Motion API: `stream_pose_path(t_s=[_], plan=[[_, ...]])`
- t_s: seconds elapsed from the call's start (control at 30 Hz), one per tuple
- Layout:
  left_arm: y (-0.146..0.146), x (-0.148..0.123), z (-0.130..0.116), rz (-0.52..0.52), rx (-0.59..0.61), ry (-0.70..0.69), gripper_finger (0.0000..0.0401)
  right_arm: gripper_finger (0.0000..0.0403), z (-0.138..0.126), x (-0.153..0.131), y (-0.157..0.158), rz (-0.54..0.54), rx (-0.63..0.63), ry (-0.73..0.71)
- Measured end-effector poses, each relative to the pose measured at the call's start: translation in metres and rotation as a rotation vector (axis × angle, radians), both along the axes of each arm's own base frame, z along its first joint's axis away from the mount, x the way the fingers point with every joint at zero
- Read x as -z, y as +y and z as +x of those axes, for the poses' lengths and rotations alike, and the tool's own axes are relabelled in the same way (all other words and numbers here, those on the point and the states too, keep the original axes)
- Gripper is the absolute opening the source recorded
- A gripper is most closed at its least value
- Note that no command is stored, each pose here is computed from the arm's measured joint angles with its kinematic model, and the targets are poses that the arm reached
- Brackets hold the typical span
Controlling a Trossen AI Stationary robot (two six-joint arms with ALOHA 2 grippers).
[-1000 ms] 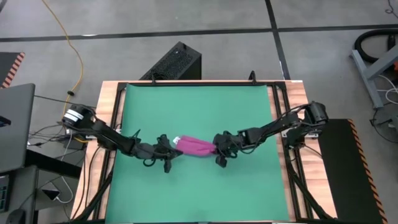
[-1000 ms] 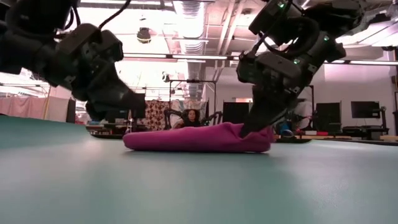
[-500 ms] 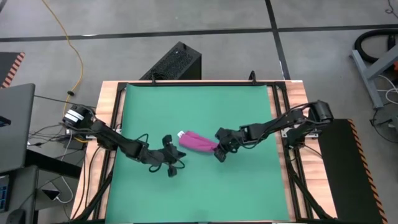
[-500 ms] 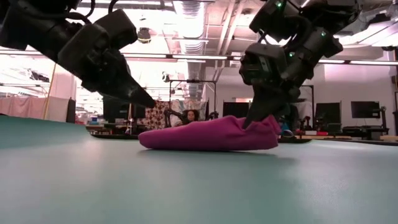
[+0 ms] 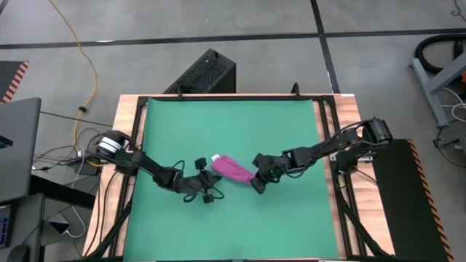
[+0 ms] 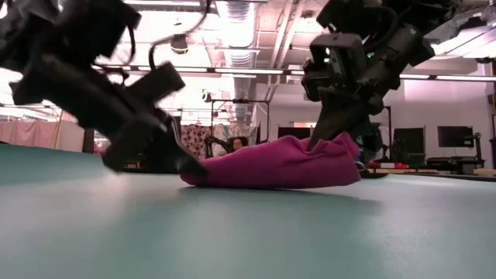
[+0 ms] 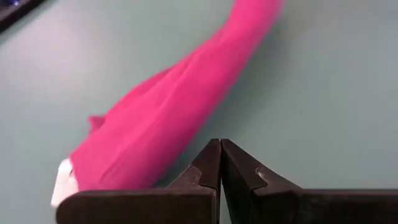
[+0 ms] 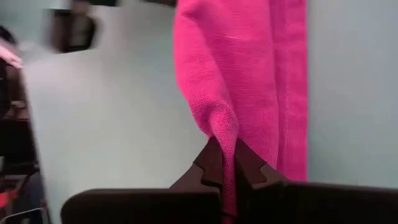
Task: Roll towel
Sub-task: Roll the pink towel
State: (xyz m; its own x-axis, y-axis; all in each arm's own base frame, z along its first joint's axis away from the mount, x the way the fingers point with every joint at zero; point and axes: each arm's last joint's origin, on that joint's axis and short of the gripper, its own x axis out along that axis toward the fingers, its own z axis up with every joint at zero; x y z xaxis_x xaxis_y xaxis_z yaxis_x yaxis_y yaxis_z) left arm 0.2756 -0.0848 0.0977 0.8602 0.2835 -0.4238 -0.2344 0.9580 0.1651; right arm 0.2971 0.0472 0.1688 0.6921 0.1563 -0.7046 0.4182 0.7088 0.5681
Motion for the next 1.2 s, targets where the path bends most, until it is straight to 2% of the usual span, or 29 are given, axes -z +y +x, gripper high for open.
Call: stream_pose_path(t_s=[0.1,0.23,0.43,0.6,0.73,0.9,0.97,1.03,1.1,1.2], plan=[[0.005,0.012,0.001,0.024,-0.026,0.039,0.0000,0.0019,0.000,-0.002,0.008,0.000,-0.019,-0.022],[0.009,0.015,0.003,0.069,-0.071,0.024,0.0000,0.0019,-0.002,-0.001,0.018,-0.029,-0.022,-0.024],[-0.001,0.002,0.008,0.074,-0.033,-0.042,0.0000,0.0019,-0.010,0.006,0.026,-0.083,-0.015,0.024],[-0.006,-0.009,0.017,0.146,-0.011,-0.060,0.0000,0.0019,-0.014,0.008,0.033,-0.100,-0.034,0.045],[0.000,-0.018,0.030,0.196,-0.016,-0.073,0.0000,0.0020,-0.016,0.008,0.040,-0.098,-0.055,0.047],[0.014,-0.022,0.040,0.164,0.022,-0.076,0.0000,0.0020,-0.018,0.008,0.046,-0.100,-0.066,0.046],[0.012,-0.022,0.038,0.181,0.001,-0.065,0.0000,0.0020,-0.019,0.008,0.049,-0.111,-0.073,0.046],[0.007,-0.023,0.034,0.245,-0.030,-0.038,0.0000,0.0020,-0.022,0.009,0.054,-0.149,-0.123,0.054],[0.005,-0.024,0.035,0.259,-0.010,-0.047,0.0000,0.0020,-0.027,0.011,0.059,-0.201,-0.162,0.067],[0.010,-0.023,0.040,0.152,0.098,-0.047,0.0000,0.0024,-0.034,0.013,0.067,-0.302,-0.232,0.082]])
